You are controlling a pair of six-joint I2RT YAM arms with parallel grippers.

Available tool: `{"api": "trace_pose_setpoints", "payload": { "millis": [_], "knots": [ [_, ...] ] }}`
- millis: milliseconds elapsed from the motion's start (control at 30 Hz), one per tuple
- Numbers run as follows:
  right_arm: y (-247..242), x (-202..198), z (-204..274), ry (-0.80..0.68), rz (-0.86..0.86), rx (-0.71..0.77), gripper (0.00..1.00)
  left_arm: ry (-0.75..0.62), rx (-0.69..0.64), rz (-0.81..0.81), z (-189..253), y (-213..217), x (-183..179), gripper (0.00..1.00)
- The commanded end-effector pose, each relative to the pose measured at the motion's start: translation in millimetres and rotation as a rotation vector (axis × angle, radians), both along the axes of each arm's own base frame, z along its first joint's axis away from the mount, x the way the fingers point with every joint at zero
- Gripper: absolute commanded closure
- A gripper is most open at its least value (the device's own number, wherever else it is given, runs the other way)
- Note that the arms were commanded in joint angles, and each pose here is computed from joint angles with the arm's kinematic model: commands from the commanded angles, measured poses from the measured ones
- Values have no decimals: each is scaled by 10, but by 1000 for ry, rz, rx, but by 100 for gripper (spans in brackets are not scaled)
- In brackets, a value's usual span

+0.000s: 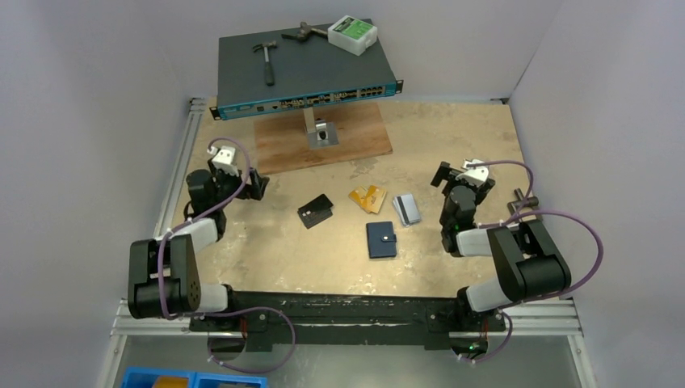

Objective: Put the credit cards into the card holder
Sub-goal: Reset both arms

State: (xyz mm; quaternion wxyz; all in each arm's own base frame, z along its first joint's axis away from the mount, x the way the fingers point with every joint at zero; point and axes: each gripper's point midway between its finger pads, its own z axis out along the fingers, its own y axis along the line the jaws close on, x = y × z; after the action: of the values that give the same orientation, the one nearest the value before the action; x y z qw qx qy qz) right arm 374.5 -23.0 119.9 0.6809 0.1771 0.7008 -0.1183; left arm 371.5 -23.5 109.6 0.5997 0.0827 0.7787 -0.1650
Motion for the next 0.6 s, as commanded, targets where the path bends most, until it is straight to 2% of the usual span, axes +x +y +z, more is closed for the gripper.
{"api": "trace_pose_setpoints", "payload": {
  "millis": [0,33,67,100,133,200,267,333,367,433,567],
  "knots": [
    [107,194,236,-71,117,-4,1,74,89,60,91,36,319,0],
    [119,179,131,-48,168,5,1,154,80,75,23,74,410,0],
    [47,145,219,-114,156,-17,1,255,71,93,-78,120,531,0],
    [-11,130,232,-119,122,-25,1,370,69,72,-206,114,596,0],
    [12,136,159,-78,130,2,1,491,75,29,-363,66,599,0],
    [32,152,230,-121,144,-9,1,605,106,-98,-444,-111,552,0],
    [52,147,178,-88,151,13,1,497,111,-94,-260,-135,480,0],
    [25,144,219,-111,141,-6,1,220,150,32,33,10,434,0],
    [25,143,224,-113,141,-11,1,141,158,8,93,-59,322,0],
    [28,142,206,-100,142,-7,1,76,185,-10,290,-149,281,0],
    [30,138,203,-99,144,-5,1,119,123,-150,346,-382,93,0]
  ]
}}
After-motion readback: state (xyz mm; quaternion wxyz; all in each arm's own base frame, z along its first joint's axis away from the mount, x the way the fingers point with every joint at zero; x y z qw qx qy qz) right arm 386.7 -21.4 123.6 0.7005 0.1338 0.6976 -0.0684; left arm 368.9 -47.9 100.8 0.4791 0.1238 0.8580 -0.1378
